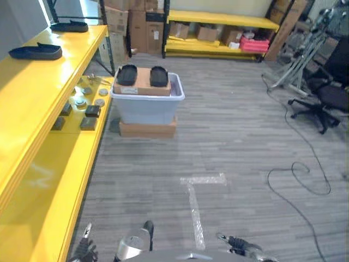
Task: Move parts from the plastic box to the shelf.
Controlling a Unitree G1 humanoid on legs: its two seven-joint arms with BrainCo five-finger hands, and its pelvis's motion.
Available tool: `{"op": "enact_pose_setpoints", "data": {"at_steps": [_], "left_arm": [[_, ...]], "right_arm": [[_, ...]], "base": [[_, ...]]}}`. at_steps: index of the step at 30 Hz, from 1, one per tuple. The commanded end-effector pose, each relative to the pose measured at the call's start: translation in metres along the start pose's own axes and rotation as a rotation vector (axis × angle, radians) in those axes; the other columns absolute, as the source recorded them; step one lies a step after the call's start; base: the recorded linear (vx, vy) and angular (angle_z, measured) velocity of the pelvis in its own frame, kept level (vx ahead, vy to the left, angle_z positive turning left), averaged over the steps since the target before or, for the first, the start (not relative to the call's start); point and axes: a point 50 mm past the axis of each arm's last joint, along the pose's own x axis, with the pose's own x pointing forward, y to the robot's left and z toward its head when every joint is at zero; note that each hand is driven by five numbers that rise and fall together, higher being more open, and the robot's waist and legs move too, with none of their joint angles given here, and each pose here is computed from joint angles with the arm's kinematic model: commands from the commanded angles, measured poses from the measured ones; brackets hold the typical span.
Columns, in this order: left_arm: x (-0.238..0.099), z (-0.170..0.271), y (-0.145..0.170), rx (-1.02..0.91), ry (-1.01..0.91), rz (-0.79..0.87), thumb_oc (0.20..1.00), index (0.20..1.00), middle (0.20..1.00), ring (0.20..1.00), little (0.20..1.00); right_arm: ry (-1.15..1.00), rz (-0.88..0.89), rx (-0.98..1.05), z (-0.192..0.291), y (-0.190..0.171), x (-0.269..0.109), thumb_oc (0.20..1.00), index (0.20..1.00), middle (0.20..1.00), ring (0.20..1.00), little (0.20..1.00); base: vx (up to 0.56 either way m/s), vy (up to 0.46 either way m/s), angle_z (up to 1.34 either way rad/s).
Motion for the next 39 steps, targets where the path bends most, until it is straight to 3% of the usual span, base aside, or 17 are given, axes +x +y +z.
{"op": "enact_pose_setpoints", "data": {"at_steps": [1,14,20,26,34,39], "left_arm": [[-0.001,-0.01,-0.009,0.119,0.018,-0.06,1.0,1.0,1.0,1.0,1.0],[0.002,-0.001,-0.019,0.15,0.02,-0.086,1.0,1.0,1.0,1.0,1.0],[-0.002,-0.01,-0.005,0.124,0.034,-0.066,1.0,1.0,1.0,1.0,1.0],[-0.002,-0.021,-0.02,0.106,0.063,-0.113,1.0,1.0,1.0,1.0,1.0],[0.006,0.005,-0.036,0.032,-0.005,-0.111,1.0,1.0,1.0,1.0,1.0],[0.005,0.003,-0.032,-0.006,-0.019,-0.087,1.0,1.0,1.0,1.0,1.0]], "right_arm": [[-0.066,-0.037,0.031,0.018,-0.01,-0.001,1.0,1.0,1.0,1.0,1.0],[-0.142,0.02,0.033,0.031,-0.008,-0.004,1.0,1.0,1.0,1.0,1.0],[-0.085,-0.009,0.008,0.021,-0.016,-0.004,1.0,1.0,1.0,1.0,1.0],[-0.026,-0.061,-0.06,0.011,-0.031,-0.005,1.0,1.0,1.0,1.0,1.0],[-0.009,-0.128,-0.031,-0.004,-0.045,-0.008,1.0,1.0,1.0,1.0,1.0],[-0.082,-0.091,-0.1,0.011,-0.042,-0.01,1.0,1.0,1.0,1.0,1.0]], "base": [[0.38,0.218,-0.09],[0.46,-0.107,-0.01],[0.71,-0.204,0.67],[0.54,-0.135,0.16],[0.48,0.149,0.43],[0.53,0.15,-0.28]]}}
